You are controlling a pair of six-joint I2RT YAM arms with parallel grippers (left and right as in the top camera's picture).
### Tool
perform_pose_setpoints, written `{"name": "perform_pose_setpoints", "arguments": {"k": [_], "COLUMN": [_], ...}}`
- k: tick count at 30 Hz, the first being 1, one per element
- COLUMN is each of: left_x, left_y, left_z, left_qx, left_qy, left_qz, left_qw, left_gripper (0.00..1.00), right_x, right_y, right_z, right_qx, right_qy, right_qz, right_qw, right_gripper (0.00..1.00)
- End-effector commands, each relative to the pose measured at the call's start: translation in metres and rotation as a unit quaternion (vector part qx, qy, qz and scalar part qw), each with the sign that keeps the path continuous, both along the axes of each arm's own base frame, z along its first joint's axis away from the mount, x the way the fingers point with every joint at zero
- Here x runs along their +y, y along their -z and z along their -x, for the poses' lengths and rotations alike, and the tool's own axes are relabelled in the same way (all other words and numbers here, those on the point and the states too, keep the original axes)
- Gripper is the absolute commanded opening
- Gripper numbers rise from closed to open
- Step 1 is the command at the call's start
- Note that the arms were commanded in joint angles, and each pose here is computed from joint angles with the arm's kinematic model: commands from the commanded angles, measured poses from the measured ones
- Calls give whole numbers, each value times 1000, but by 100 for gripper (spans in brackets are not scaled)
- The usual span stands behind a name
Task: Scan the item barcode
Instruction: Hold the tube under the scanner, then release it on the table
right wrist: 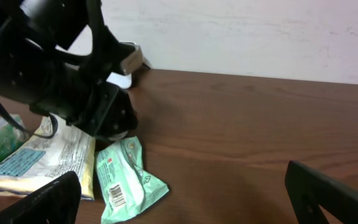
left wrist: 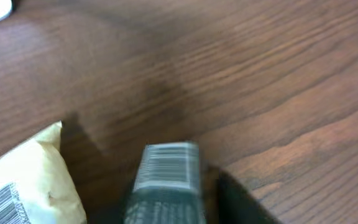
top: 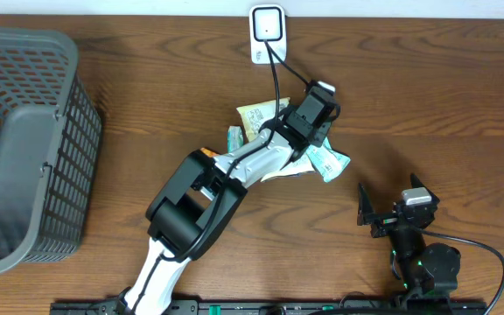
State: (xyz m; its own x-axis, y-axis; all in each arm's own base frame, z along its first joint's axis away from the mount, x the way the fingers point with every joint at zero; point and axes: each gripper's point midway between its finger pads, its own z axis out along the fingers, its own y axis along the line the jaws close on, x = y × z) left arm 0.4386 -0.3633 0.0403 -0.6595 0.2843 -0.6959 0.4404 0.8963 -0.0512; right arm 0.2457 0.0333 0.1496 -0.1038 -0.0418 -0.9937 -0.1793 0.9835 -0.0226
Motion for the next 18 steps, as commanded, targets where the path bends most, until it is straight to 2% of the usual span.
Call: {"name": "perform_pose_setpoints", "arguments": {"k": [1,2,4,9,18], "left_x": [1,2,5,14,53], "left_y": [-3,-3,-5,-34,-130], "left_z": [-4,-2,0,10,29], "left_qx": [-2,1,6,10,-7], "left_qy": [-15,-15,-14,-15,-30], "left_qz": [6,3,-2,-6,9], "left_qw": [1000,1000,1000,1000,999], "left_gripper": [63,69,72,72,72], "right_x": [1,1,1,1,1], "right_y": [1,1,1,1,1], "right_z": [0,0,0,0,0], "right_qx": [-1,-1,-1,-1,-1], "right_qy": [-1,-1,-1,-1,-1], "right_qz": [6,6,6,6,6], "right_qw": [1000,1000,1000,1000,1000], "right_gripper": [99,99,99,99,99]}}
